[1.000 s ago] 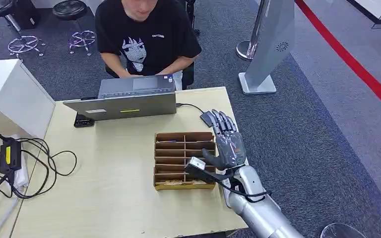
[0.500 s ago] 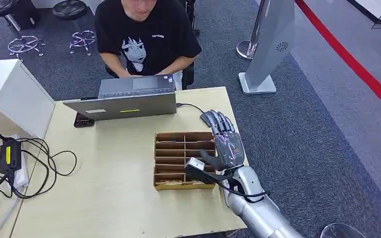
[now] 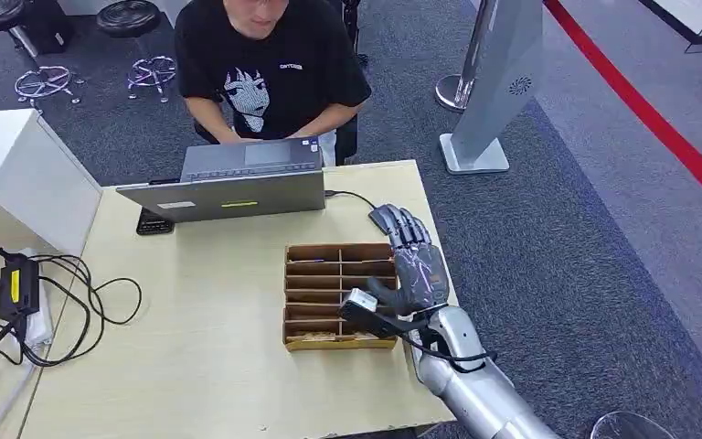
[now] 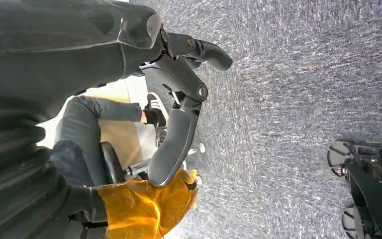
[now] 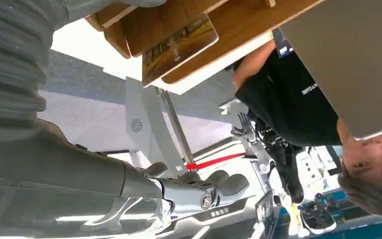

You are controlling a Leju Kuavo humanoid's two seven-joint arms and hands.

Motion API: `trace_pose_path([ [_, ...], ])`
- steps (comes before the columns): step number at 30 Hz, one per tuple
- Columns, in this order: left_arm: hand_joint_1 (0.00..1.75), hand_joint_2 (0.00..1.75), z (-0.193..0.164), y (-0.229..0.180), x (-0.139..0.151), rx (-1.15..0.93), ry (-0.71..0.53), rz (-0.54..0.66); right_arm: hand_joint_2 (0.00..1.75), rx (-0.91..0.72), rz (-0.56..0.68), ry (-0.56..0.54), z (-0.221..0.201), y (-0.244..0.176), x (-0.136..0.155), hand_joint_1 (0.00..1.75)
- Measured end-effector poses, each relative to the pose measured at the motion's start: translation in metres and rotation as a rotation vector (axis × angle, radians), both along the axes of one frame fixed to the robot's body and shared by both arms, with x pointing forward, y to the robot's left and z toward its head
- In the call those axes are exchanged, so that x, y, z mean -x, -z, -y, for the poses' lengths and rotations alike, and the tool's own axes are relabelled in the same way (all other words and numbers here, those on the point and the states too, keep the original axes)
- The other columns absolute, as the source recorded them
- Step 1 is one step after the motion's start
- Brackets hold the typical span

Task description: Pass the card to the sensor for recognition and then transmit it.

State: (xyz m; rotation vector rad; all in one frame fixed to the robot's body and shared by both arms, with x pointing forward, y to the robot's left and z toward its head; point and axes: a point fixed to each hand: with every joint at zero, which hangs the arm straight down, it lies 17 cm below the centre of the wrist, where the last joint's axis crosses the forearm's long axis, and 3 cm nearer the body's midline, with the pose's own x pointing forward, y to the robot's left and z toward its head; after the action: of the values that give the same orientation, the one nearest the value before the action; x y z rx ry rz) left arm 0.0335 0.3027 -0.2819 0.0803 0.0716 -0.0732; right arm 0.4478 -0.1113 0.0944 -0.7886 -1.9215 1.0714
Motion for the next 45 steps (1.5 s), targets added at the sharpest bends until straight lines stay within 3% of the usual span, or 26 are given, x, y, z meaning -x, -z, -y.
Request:
trace_pose_path([
  [11, 0.0, 1.75, -0.0001, 0.0, -0.0002, 0.0, 0.001, 0.0, 1.75, 0.001, -0.011, 0.004, 0.0018, 0.0038, -0.001, 0.05],
  [12, 0.0, 1.75, 0.0, 0.0, -0.0002, 0.0, 0.002, 0.0, 1.75, 0.002, -0.012, 0.005, 0.002, 0.0043, -0.0011, 0.94],
  [13, 0.0, 1.75, -0.0001, 0.0, -0.0001, 0.0, 0.003, 0.0, 1.75, 0.002, -0.013, 0.005, 0.0021, 0.0046, -0.001, 0.94],
  [14, 0.0, 1.75, -0.0002, 0.0, -0.0001, -0.001, 0.005, 0.0, 1.75, 0.003, -0.013, 0.005, 0.0024, 0.0051, -0.001, 1.64],
  [15, 0.0, 1.75, -0.0002, 0.0, 0.0, -0.001, 0.006, 0.0, 1.75, 0.003, -0.014, 0.006, 0.0026, 0.0055, -0.001, 1.69],
  [21, 0.0, 1.75, -0.0004, 0.0, 0.0, -0.001, 0.006, -0.001, 1.75, 0.007, -0.016, 0.005, 0.0029, 0.0075, -0.0007, 1.69],
  [23, 0.0, 1.75, -0.0005, 0.0, -0.0001, -0.001, 0.003, 0.0, 1.75, 0.008, -0.017, 0.006, 0.0033, 0.0082, -0.0008, 1.54],
  [26, 0.0, 1.75, -0.0006, 0.0, -0.0001, -0.001, 0.004, -0.001, 1.75, 0.01, -0.018, 0.007, 0.0037, 0.0086, -0.0012, 1.71],
  [29, 0.0, 1.75, -0.0009, 0.0, 0.0001, -0.002, 0.001, -0.001, 1.75, 0.014, -0.013, 0.008, 0.0039, 0.0083, -0.0017, 1.75],
  [45, 0.0, 1.75, -0.0011, -0.0001, -0.0011, -0.002, -0.005, 0.001, 1.75, 0.027, -0.005, 0.007, 0.0045, 0.0066, -0.005, 1.75],
])
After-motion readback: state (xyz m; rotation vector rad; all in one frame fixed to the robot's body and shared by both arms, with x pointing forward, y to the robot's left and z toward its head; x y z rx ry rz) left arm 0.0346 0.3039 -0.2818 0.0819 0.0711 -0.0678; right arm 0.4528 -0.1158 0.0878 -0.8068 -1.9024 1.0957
